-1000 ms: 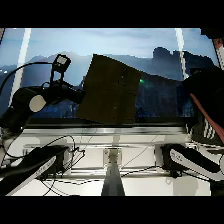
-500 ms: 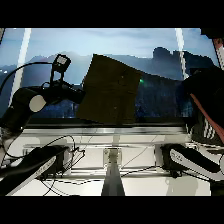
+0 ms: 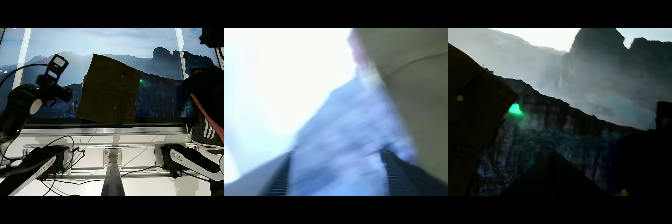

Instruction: Fold the clothes and pants, and hang the long-sleeved shirts on hangers.

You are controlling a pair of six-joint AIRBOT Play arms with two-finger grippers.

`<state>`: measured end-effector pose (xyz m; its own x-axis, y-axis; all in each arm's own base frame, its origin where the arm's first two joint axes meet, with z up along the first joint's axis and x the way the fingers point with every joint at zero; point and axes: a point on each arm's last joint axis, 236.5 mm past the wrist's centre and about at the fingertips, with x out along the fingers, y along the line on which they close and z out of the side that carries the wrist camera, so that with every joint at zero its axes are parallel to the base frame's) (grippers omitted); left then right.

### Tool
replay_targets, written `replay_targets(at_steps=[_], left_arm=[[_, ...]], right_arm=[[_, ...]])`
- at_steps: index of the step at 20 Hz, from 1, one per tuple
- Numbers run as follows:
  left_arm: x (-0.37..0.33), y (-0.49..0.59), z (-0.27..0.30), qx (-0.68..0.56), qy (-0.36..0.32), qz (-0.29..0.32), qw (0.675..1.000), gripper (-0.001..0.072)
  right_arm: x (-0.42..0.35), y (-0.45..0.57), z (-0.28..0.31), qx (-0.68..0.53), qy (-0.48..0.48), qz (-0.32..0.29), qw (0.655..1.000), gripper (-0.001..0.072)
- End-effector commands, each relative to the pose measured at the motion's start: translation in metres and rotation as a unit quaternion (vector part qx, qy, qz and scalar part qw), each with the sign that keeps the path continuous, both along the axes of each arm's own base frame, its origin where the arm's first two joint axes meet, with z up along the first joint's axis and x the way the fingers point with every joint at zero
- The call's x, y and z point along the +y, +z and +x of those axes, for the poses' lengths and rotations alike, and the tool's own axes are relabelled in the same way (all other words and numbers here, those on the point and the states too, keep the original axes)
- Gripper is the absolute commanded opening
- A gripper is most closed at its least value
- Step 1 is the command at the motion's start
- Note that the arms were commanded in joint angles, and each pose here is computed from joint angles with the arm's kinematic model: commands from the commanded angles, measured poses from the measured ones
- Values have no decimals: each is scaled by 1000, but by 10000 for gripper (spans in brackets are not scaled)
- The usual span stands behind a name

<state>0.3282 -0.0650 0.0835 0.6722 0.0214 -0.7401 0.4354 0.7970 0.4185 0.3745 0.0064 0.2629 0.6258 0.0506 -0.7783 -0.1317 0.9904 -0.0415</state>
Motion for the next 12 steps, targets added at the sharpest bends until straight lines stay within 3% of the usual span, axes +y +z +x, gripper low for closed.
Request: replay_targets(at_steps=[1,3,5,7,9,12], left_arm=[[78,5,-1,-4,111,56,992,176],[110,-7,-9,15,174,33,984,21],[138,-22,-22,39,222,18,974,20],[144,-36,-31,62,253,-35,965,19],[116,-53,-35,92,244,-125,957,19],[45,-78,-43,165,152,-240,944,18]], right_arm=[[-37,-9,-9,28,-47,-63,997,31],[-41,-27,-9,51,-27,-86,995,30],[-45,-68,-16,108,-8,-89,990,29],[-49,-129,-38,196,-15,-49,979,29],[-24,-192,-69,280,1,60,958,28],[53,-246,-117,352,76,261,896,29]])
